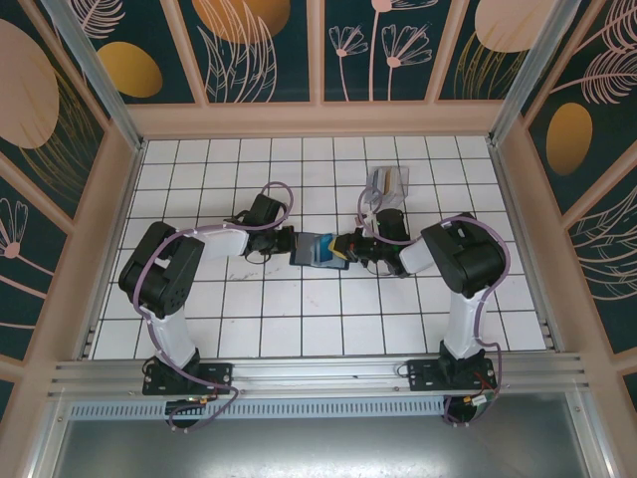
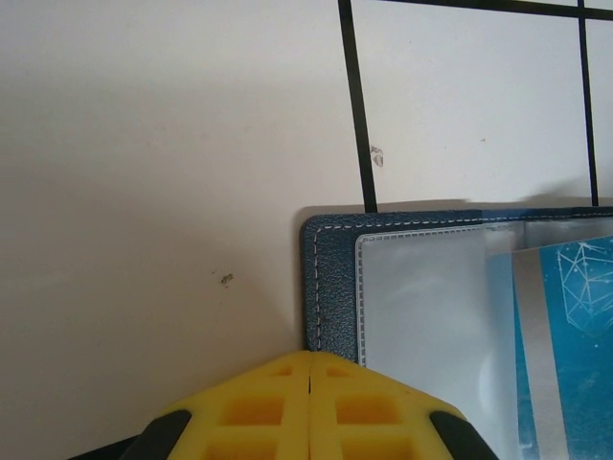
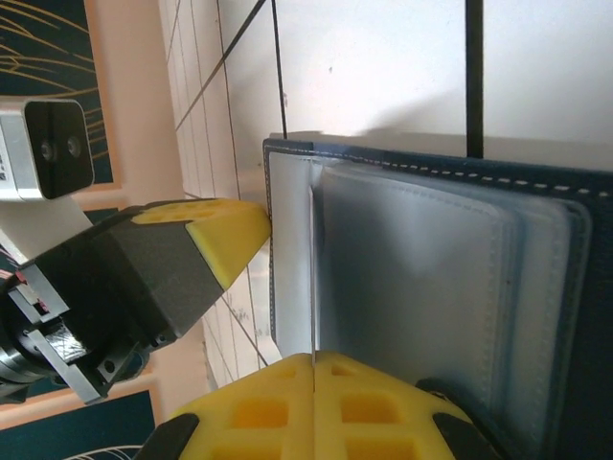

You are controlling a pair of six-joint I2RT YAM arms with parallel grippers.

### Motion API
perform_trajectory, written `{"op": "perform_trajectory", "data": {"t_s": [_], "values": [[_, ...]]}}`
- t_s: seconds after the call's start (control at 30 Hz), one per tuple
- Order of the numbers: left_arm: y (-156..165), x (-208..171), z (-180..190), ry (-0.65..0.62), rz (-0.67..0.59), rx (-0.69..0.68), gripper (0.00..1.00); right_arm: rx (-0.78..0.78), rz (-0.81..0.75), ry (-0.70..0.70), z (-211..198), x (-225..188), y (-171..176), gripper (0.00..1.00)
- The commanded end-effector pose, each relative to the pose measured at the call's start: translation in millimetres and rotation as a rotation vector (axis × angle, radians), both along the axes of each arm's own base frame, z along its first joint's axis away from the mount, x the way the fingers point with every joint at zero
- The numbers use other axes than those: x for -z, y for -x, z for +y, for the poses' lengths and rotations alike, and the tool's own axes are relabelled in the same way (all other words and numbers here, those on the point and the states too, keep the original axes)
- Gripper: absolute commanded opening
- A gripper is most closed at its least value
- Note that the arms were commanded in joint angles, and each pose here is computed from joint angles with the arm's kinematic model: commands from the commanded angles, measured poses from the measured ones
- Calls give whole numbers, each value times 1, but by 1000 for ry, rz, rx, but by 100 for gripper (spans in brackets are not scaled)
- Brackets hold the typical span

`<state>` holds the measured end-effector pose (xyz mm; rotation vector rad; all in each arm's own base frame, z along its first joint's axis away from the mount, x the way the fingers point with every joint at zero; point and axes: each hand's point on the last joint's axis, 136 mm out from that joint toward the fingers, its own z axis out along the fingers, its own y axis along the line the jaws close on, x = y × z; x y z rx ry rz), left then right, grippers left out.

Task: Put the credit cards into the card holder

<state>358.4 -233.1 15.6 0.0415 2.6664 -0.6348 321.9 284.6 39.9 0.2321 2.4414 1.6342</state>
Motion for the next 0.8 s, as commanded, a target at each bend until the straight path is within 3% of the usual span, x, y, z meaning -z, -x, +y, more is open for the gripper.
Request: {"op": "perform_trajectory", "data": {"t_s": [0.0,0.77], "values": [[11,24,20,-93,61,-33,6,17,28,-36,-3,3,1,0],[22,34,17,-57,117,-37,3,79,-44,-57,16,7,3,0]]}}
